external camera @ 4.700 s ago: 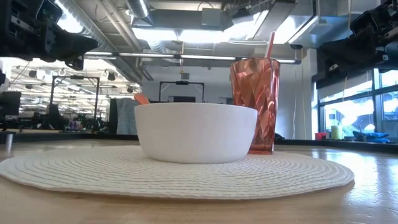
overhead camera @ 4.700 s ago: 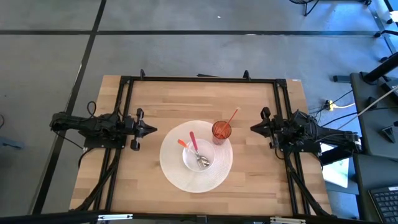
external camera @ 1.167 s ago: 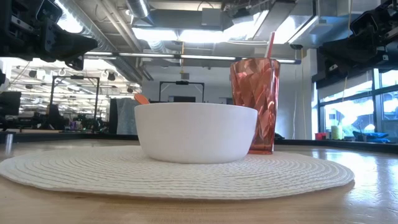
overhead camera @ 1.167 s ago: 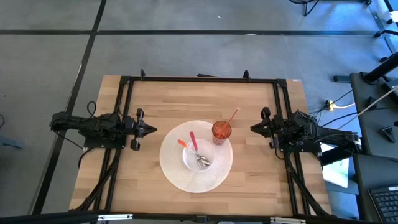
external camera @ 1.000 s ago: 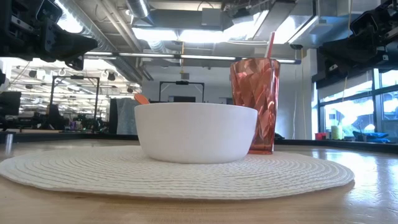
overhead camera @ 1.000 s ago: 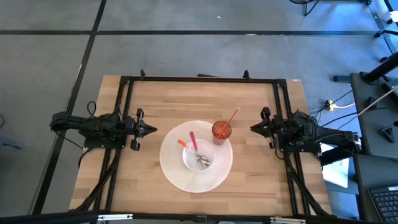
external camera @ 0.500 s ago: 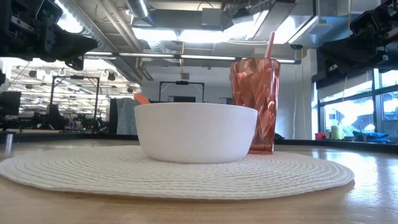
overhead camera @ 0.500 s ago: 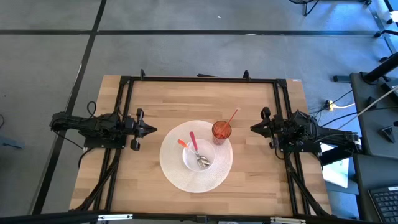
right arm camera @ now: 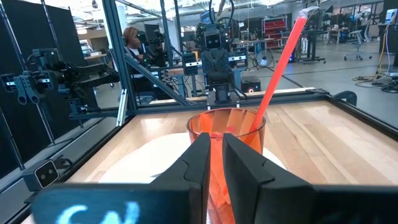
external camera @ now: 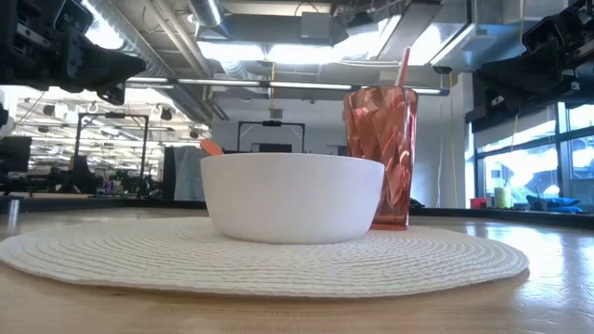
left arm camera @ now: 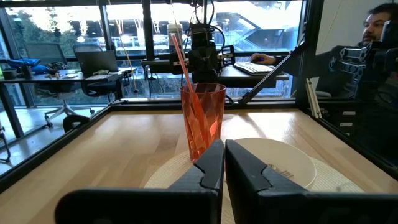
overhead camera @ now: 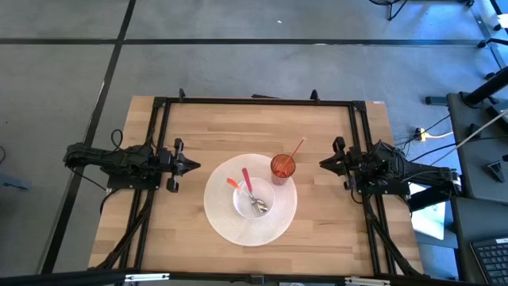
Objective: Pick & Place Utensil
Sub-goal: Return to Home Position
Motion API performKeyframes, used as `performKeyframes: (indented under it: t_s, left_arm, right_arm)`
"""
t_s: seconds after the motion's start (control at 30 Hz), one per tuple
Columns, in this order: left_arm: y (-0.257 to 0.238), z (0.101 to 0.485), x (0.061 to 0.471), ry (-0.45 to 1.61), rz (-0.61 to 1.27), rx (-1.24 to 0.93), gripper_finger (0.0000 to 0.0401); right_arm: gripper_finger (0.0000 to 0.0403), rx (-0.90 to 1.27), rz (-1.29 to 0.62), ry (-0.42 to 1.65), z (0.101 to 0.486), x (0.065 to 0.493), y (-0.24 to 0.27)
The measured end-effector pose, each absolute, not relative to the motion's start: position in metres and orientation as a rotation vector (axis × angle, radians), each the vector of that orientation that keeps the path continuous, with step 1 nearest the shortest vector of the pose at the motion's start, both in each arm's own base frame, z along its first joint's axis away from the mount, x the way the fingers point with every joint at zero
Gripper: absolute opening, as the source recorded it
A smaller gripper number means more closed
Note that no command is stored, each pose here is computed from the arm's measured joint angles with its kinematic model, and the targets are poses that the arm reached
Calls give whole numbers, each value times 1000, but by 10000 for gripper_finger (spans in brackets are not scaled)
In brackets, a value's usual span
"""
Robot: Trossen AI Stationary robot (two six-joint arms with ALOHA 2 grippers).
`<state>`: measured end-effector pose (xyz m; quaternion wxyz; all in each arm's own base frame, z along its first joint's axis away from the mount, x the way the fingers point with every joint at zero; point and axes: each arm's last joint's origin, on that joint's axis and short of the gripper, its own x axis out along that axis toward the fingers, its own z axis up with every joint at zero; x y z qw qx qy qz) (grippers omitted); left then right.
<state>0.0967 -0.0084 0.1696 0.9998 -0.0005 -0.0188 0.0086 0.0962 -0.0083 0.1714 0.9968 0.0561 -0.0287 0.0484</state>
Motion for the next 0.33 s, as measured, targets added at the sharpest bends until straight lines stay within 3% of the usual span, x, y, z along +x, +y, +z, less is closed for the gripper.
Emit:
performKeyframes:
  t_s: [0.33]
  left_arm:
    - [-8,170,97,-38,17,-1,7]
  right_arm:
    - [44,112,97,-58,171,96,-8]
